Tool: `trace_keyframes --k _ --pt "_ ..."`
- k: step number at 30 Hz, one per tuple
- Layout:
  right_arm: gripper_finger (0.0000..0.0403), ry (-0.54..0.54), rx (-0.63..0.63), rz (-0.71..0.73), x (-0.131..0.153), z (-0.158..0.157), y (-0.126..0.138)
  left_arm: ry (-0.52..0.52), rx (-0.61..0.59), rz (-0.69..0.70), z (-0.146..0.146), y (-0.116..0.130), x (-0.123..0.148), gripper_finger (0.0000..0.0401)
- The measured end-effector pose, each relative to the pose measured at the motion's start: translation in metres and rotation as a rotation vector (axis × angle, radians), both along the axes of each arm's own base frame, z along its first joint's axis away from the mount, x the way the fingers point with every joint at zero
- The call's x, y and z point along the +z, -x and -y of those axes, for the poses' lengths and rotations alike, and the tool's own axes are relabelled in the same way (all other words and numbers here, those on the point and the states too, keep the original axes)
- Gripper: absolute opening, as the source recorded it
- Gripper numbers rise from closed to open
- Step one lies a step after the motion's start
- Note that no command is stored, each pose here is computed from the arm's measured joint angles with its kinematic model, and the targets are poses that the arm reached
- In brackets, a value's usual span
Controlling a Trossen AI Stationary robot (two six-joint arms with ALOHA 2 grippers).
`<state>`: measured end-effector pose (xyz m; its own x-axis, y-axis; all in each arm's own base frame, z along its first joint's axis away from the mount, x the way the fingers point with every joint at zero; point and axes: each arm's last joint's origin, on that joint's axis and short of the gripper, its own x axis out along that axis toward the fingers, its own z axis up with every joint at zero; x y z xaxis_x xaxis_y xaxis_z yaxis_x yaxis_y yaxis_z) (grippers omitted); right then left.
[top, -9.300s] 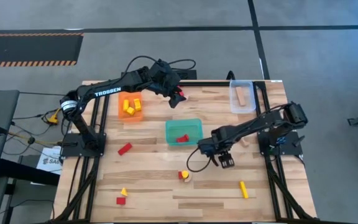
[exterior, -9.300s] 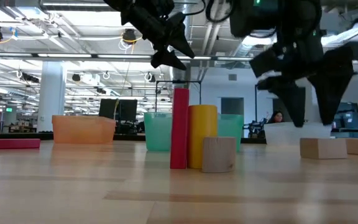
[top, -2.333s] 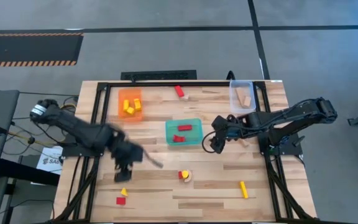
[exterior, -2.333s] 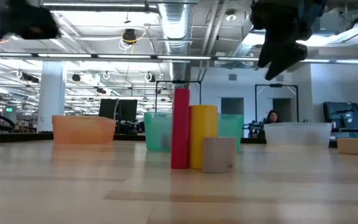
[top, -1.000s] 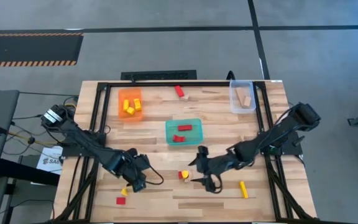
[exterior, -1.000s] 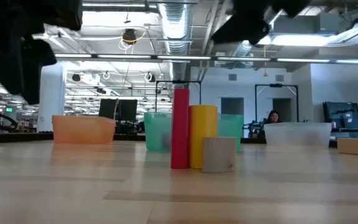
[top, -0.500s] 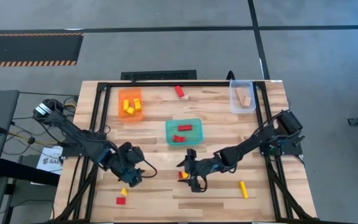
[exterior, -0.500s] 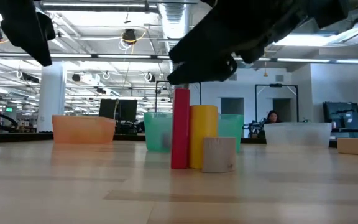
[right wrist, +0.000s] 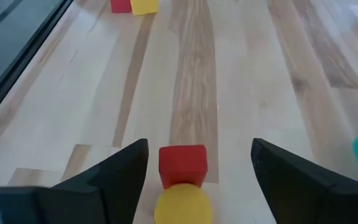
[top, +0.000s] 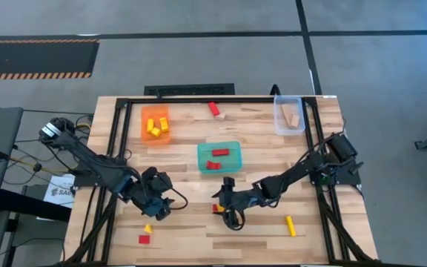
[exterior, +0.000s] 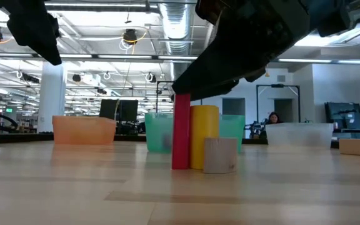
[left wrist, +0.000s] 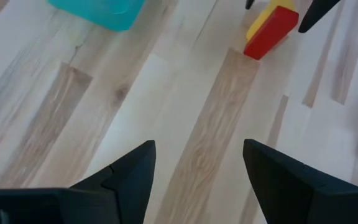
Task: Sort & place blocks by color
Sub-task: Put the red block into the blue bin
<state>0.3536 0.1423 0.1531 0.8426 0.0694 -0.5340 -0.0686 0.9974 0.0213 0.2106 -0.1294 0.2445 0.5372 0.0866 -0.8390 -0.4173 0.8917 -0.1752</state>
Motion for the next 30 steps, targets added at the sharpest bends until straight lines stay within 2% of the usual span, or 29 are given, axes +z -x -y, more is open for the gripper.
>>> trace_keyframes --k 6,21,25,30 --pt "0.0282 0.0 0.035 -0.015 -0.001 0.0037 -0.0013 0.0 0.009 -0.004 -0.005 -0.0032 0.0 0.0231" --pt "0.027 -0.001 0.05 -0.025 -0.0015 0.004 -0.001 -0.009 0.003 -0.007 -0.0074 -0.0047 -0.0001 0.0231" --pt "0.0234 -0.006 0.047 -0.026 -0.0016 0.0053 -0.0015 -0.009 0.003 -0.007 -0.0074 -0.0047 -0.0001 0.0231" --pt "0.0146 -0.013 0.056 -0.024 -0.0013 0.0051 -0.0018 -0.01 0.003 -0.007 -0.0075 -0.0047 -0.0001 0.0231"
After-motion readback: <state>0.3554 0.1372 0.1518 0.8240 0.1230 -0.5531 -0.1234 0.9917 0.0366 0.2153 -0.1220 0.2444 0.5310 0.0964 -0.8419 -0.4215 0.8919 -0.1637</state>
